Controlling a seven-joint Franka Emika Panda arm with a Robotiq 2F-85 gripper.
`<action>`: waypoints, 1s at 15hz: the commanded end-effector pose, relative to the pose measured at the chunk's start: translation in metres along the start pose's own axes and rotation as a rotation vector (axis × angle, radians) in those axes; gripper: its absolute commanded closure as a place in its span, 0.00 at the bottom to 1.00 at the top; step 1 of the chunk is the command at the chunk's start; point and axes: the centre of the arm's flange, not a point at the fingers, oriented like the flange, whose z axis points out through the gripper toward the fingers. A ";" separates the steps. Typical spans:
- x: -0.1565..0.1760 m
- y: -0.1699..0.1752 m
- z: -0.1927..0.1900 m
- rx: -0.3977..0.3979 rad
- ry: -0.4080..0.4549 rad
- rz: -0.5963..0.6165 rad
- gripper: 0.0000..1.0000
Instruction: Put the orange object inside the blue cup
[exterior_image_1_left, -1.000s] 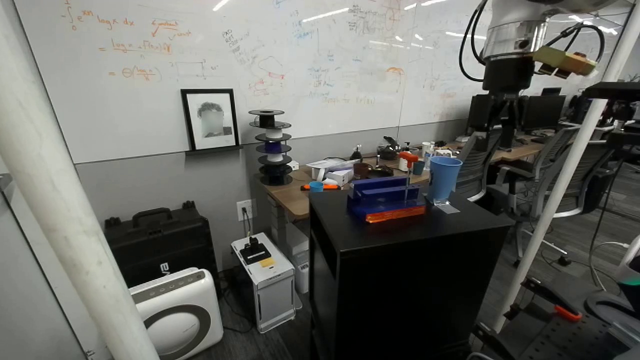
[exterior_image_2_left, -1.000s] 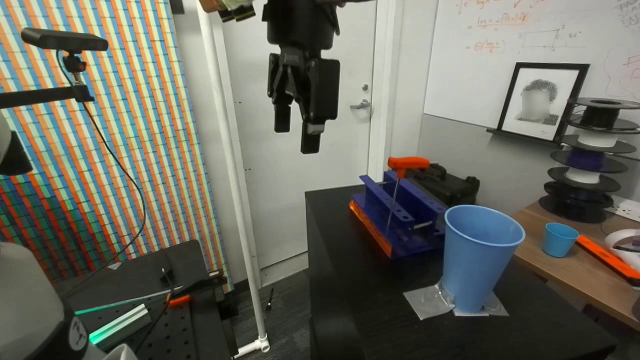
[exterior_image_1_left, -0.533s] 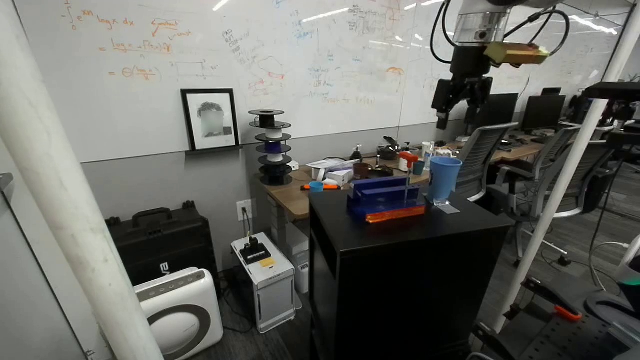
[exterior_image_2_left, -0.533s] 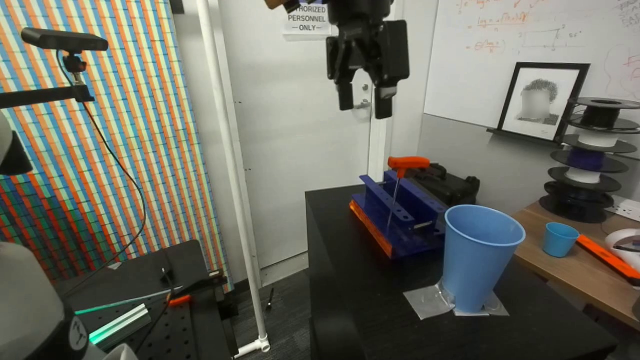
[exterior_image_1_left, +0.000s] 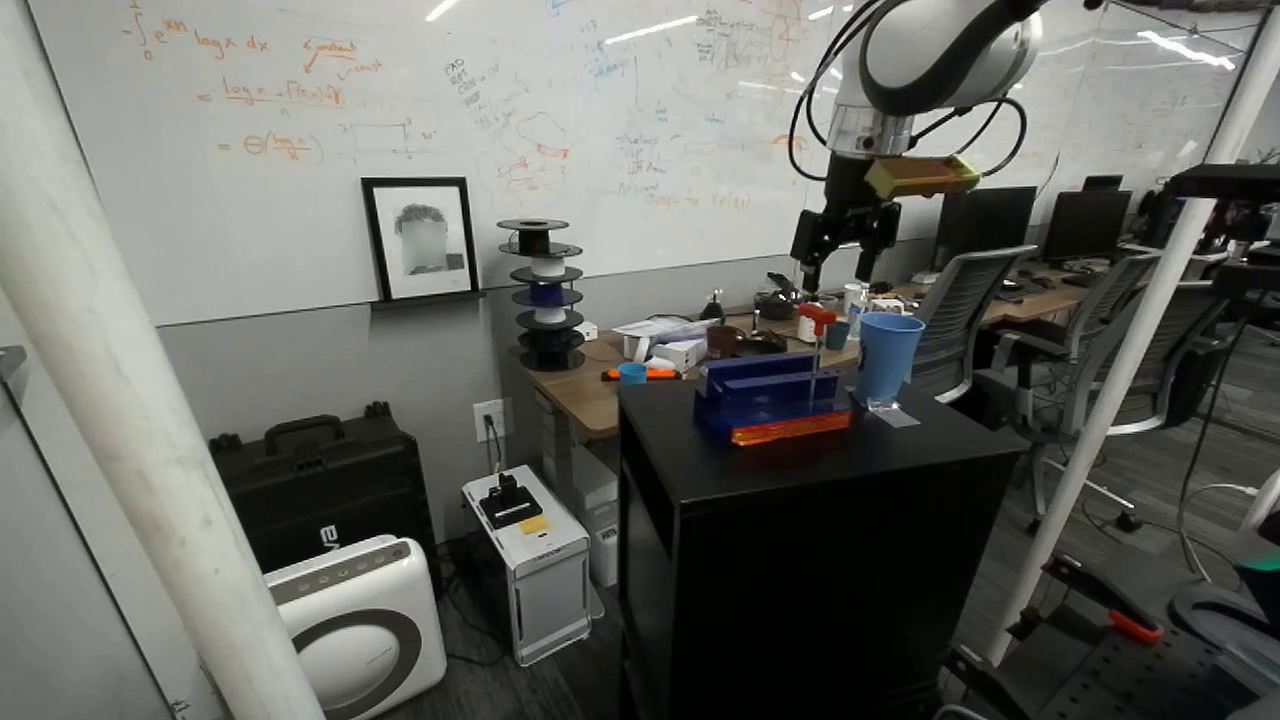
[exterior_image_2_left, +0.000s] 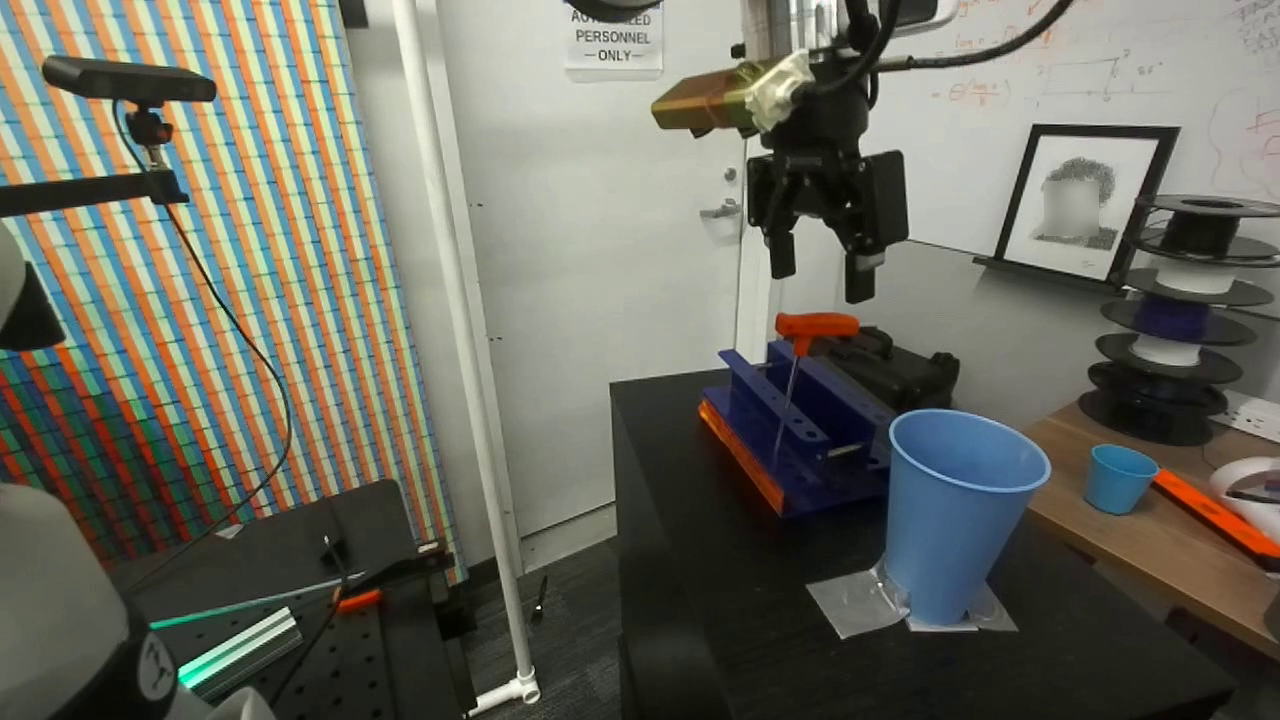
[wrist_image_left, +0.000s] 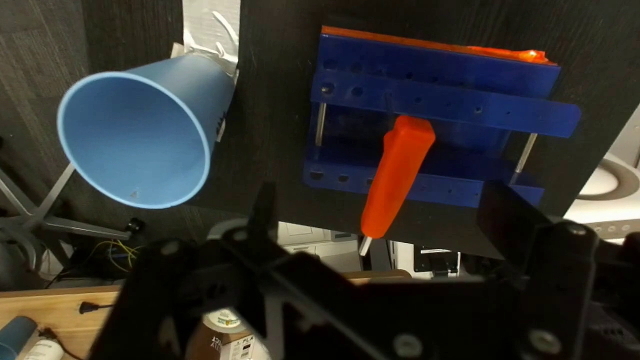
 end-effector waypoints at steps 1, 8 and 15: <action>0.026 -0.015 0.023 -0.006 0.030 0.011 0.00; 0.020 -0.034 0.046 0.030 -0.001 0.000 0.47; 0.014 -0.028 0.038 0.039 -0.013 -0.003 0.95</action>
